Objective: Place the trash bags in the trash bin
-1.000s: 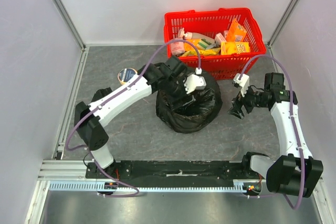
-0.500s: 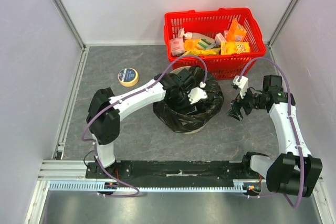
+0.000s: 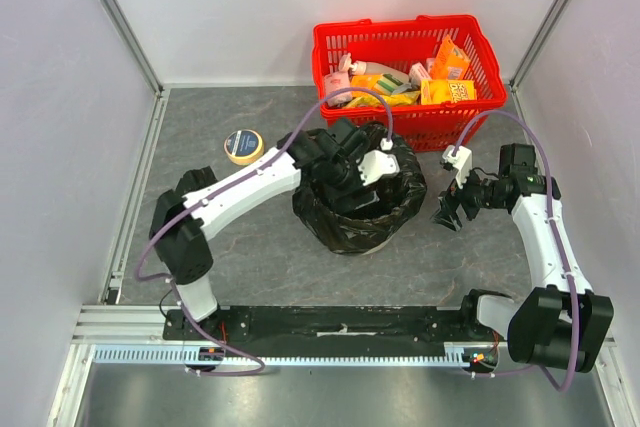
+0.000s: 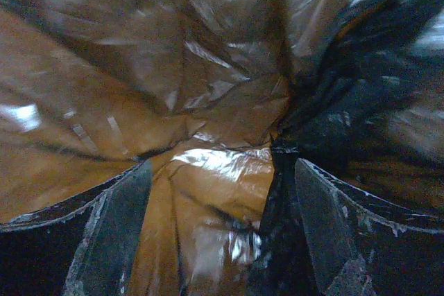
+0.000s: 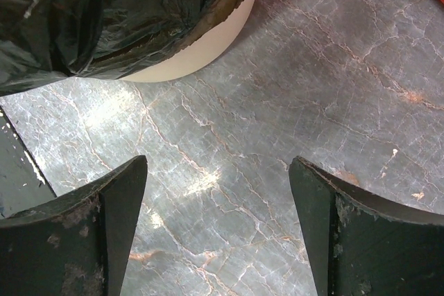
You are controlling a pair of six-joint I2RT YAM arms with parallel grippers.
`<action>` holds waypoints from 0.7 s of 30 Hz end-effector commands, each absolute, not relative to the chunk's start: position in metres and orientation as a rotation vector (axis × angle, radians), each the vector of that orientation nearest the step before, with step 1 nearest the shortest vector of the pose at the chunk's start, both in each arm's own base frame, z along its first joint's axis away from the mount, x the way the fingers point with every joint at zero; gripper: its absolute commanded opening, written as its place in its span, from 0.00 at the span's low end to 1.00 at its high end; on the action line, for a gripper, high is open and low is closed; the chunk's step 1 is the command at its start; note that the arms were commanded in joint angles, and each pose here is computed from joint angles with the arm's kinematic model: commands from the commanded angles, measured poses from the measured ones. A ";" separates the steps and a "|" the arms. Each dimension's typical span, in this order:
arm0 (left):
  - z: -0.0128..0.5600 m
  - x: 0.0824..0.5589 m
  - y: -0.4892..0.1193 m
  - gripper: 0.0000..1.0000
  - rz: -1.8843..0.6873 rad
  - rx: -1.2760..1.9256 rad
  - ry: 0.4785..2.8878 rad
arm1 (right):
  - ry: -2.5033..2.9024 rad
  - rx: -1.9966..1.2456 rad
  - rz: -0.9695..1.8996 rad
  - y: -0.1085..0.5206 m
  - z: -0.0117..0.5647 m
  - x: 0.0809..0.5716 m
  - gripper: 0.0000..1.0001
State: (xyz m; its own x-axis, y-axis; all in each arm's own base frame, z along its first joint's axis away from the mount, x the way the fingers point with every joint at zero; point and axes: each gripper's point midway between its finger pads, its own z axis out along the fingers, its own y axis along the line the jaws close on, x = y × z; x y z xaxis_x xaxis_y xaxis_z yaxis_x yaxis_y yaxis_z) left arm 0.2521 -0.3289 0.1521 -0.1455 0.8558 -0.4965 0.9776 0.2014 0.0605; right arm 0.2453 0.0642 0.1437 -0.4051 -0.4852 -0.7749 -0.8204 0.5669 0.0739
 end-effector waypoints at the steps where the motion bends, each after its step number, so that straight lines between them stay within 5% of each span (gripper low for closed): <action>1: 0.229 0.260 -0.337 0.90 -0.397 1.633 1.833 | 2.070 -1.037 0.578 0.063 0.143 0.247 0.90; 21: 0.297 0.310 -0.331 0.93 -0.352 1.428 1.698 | 2.090 -1.039 0.579 0.061 0.136 0.245 0.92</action>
